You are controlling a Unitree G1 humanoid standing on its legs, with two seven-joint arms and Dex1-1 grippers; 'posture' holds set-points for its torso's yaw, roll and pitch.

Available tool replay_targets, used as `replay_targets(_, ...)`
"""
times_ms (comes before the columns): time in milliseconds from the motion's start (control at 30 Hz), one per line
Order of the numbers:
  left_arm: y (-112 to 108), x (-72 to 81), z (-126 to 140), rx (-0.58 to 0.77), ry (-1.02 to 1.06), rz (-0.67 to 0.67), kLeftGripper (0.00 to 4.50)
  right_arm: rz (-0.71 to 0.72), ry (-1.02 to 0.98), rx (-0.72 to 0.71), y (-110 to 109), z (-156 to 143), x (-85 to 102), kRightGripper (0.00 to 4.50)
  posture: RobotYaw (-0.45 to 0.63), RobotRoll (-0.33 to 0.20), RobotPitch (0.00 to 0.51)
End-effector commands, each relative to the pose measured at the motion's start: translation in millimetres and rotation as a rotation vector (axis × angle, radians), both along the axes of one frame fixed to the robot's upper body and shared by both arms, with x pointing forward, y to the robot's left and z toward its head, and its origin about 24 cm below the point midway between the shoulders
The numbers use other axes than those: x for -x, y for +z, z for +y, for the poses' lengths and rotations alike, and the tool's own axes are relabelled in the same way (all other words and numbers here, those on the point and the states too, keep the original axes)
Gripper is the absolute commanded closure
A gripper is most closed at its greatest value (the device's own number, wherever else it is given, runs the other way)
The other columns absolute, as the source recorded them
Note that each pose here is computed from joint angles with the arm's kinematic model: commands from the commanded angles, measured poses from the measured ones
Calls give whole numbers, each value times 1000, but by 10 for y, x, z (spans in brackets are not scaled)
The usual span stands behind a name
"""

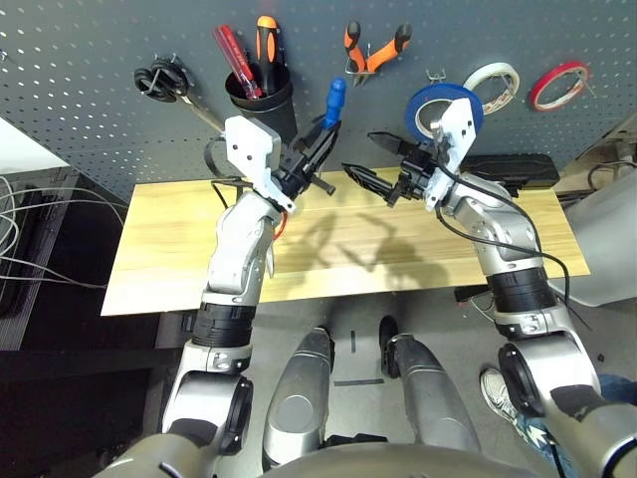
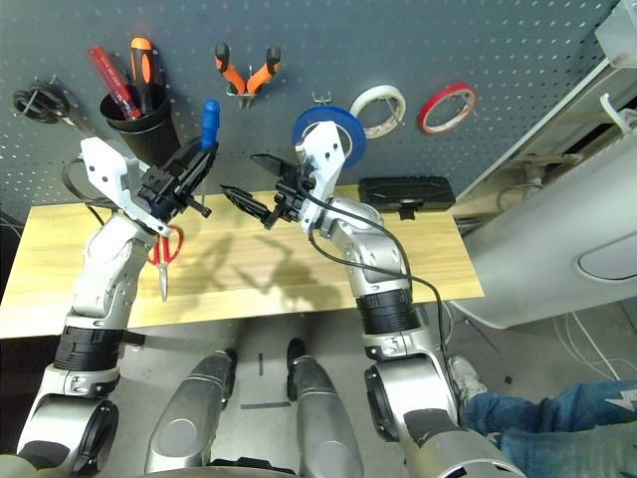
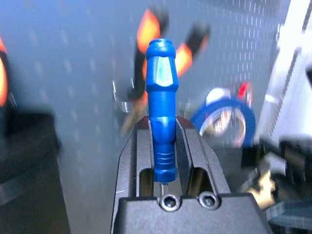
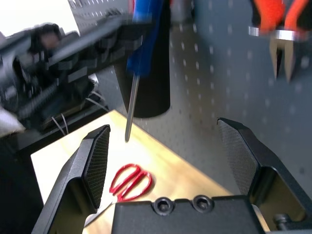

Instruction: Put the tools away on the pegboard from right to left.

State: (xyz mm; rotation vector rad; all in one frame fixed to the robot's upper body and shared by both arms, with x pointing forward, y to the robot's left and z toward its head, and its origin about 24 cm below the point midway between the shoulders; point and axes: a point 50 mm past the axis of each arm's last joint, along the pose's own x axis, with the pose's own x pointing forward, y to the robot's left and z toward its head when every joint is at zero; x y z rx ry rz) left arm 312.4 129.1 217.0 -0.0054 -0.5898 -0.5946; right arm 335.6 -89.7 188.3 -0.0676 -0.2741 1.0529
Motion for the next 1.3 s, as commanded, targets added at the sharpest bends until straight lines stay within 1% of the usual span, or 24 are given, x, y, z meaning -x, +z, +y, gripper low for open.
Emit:
replay_targets(33,150,42,14,25,-6,-43,3973,-42,24,-2,45,70,14,0,177,0,266)
replay_targets(100,283,47,45,37,13,-96,3973,-58,25,-12,79,99,-1,0,180,0,265)
replay_targets(200,422,46,94,62,40,-149,3973,-73,25,-25,110,132,-20,0,184,0,264)
replay_targets(300,513,27,167,91,78,-192,3973,-82,22,-35,131,173,-41,0,186,0,258)
replay_targets(467,606,-72,300,105,153,-262,3973,-106,10,-65,191,242,-84,0,195,0,249)
replay_targets(600,684,-137,309,118,171,-305,3973,-122,10,-80,230,272,-97,0,195,0,248)
replay_targets(767,727,-223,334,146,193,-326,3973,-134,6,-92,268,293,-117,0,185,0,245)
replay_targets(967,695,-285,358,149,217,-336,3973,-136,4,-94,270,301,-124,0,183,0,245)
replay_targets(1100,416,-387,421,87,272,-274,3973,-133,4,-91,256,301,-115,0,176,0,246)
replay_targets(1200,316,-406,450,77,291,-257,3973,-134,3,-93,259,300,-109,0,174,0,248)
replay_targets(1300,277,-415,463,70,299,-252,3973,-134,3,-93,259,300,-108,0,174,0,248)
